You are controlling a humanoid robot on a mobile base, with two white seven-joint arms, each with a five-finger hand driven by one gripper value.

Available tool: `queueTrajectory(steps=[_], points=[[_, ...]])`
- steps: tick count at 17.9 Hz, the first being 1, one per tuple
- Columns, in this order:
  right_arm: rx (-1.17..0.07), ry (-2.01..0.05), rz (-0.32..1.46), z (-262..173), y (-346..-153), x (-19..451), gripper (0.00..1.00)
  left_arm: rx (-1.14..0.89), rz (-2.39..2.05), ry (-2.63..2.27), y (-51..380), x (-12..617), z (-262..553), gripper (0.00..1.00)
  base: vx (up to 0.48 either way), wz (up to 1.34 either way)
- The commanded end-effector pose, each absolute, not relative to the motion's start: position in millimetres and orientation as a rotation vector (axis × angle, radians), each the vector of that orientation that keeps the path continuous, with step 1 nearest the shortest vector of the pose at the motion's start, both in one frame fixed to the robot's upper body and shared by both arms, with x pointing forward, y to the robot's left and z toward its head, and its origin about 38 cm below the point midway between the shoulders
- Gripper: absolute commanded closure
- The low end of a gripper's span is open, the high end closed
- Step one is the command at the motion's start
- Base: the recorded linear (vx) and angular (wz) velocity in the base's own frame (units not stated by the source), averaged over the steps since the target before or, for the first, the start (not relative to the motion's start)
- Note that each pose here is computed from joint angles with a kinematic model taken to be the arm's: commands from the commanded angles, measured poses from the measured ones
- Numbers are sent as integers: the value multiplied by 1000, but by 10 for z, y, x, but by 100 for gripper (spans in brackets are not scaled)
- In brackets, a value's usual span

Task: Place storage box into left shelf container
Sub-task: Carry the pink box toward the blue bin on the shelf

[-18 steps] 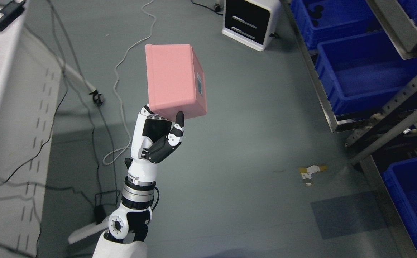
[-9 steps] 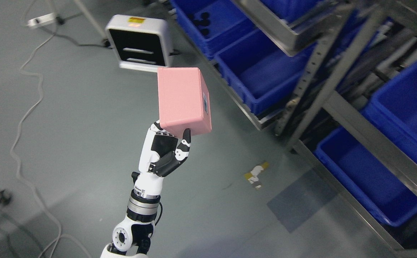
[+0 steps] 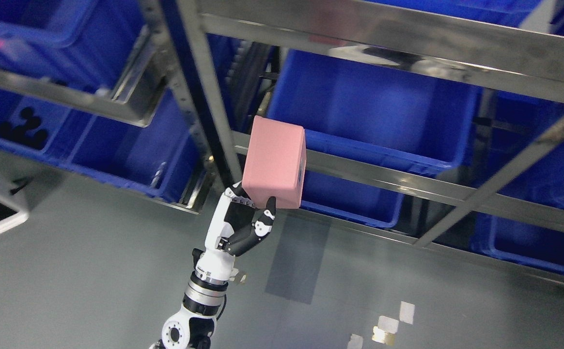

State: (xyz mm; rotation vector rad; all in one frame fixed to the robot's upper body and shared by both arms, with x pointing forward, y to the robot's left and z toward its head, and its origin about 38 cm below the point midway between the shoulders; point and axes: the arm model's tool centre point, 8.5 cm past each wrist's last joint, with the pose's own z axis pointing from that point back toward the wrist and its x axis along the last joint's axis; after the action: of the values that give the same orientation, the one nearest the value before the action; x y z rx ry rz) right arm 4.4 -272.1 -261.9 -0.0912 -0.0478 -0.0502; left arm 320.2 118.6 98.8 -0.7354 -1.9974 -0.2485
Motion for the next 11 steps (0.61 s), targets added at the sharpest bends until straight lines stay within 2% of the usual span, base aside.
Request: queueTrajectory(steps=[1, 6, 11], points=[[-110, -75, -70, -2608, -2838, 140, 0, -665, -267, -1927, 1314, 3156, 690, 94, 156, -1012], [-110, -73, -70, -2608, -2838, 131, 0, -547, -240, -2037, 1684, 3493, 984, 95, 150, -823], [-110, -75, -70, -2608, -2838, 141, 0, -398, -258, -1971, 2052, 3768, 1019, 94, 99, -503]])
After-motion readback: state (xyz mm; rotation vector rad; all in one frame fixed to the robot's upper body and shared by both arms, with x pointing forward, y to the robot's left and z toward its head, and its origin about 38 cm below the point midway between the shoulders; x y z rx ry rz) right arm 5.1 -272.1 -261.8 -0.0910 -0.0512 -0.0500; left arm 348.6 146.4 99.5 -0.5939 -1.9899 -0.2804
